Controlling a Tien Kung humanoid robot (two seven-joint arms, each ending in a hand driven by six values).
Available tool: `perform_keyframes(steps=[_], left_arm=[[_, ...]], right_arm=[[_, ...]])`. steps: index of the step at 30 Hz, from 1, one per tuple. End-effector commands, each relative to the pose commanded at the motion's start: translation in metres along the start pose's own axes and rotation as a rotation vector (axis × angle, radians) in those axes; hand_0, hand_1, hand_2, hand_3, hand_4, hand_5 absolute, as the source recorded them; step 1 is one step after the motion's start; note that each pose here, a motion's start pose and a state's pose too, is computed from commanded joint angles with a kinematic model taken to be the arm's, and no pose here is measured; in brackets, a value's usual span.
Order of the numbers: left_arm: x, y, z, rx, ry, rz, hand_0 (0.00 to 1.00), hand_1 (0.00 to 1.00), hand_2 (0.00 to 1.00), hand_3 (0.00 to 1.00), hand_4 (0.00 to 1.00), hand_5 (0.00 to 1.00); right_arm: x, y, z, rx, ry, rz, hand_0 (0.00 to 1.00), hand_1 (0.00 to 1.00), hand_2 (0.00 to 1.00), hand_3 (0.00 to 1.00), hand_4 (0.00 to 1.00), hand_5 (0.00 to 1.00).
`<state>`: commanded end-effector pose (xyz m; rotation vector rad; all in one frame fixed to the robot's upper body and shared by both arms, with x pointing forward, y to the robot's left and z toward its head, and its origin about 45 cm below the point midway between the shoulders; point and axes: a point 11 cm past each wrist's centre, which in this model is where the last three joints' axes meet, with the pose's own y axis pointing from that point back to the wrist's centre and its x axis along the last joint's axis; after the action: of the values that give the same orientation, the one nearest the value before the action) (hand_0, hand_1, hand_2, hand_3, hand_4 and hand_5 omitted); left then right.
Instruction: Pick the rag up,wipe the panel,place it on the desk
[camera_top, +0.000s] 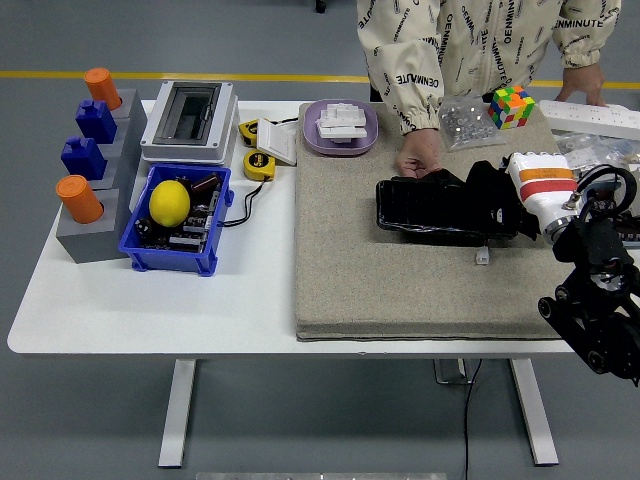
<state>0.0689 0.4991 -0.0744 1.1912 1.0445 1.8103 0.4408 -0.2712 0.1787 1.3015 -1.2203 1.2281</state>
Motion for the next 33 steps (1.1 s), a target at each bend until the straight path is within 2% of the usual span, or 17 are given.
perform_keyframes(steps=[18, 33], left_arm=[[0.000, 0.000, 0.002, -0.004, -0.004, 0.000, 0.606, 0.642, 0.658, 0.560, 0.627, 0.445], [0.001, 0.000, 0.005, -0.008, -0.006, 0.000, 0.604, 0.642, 0.656, 0.559, 0.627, 0.445]], right_arm=[[-0.001, -0.004, -0.094, 0.170, -0.067, 0.001, 0.268, 0.355, 0.408, 0.415, 0.945, 0.002], [0.001, 0.006, -0.169, 0.347, -0.065, -0.008, 0.270, 0.355, 0.408, 0.415, 0.945, 0.002]])
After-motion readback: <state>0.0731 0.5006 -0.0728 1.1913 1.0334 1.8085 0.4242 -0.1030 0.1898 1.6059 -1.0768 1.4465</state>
